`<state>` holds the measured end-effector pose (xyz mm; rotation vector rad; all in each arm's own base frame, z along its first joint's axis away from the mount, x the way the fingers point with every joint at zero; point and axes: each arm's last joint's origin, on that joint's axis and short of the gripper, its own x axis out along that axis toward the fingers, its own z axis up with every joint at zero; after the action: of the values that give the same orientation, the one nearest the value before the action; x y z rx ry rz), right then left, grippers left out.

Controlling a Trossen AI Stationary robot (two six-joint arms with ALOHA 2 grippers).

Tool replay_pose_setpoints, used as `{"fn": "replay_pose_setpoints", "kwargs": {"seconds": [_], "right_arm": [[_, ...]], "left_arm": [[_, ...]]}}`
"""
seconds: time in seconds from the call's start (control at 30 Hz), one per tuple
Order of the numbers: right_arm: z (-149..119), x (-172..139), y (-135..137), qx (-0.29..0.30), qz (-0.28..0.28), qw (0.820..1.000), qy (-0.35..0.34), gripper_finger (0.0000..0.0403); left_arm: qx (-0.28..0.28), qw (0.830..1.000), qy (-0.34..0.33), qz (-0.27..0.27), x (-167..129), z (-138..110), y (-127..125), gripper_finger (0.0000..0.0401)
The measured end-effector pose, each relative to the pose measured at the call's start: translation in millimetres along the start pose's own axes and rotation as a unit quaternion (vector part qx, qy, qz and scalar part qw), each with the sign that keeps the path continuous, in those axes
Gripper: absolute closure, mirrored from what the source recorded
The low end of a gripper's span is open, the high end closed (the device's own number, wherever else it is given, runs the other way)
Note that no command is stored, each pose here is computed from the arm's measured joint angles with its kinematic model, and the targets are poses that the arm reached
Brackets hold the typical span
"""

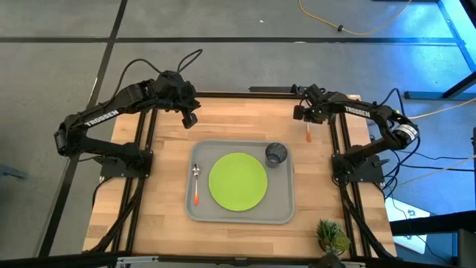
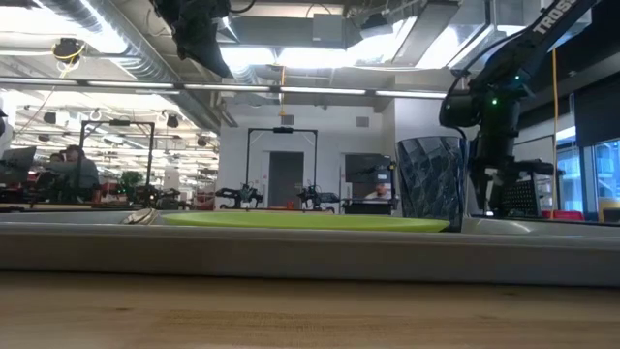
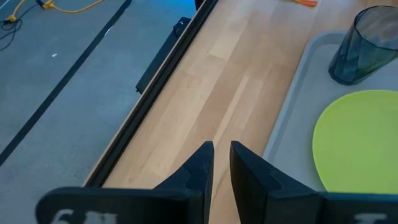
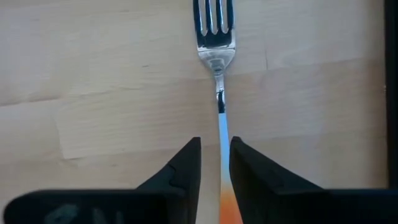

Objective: Pick and place plate/cup/fork/spoon on tray
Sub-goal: Put the fork on the gray tray between the green plate and orange spoon

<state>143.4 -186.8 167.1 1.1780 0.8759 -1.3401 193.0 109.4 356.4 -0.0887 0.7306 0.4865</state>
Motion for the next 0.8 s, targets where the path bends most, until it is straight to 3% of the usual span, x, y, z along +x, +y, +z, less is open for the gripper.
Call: {"fn": "replay_pose_setpoints", "kwargs": {"seconds": [0.23, 0.43, 0.8], "right_arm": [[0, 17, 3, -0.001, -0.012, 1.0, 0.025, 0.0319], [5, 23, 2, 0.001, -0.039, 0.999, -0.006, 0.0318], [4, 41, 3, -0.002, -0.051, 0.998, 0.035, 0.0318]], "left_arm": [[0.0, 1.0, 0.0, 0.0, 0, 0, 0, 0.0356], [0.0, 1.0, 0.0, 0.0, 0, 0, 0, 0.0356], [0.0, 1.0, 0.0, 0.0, 0, 0, 0, 0.0356]]}}
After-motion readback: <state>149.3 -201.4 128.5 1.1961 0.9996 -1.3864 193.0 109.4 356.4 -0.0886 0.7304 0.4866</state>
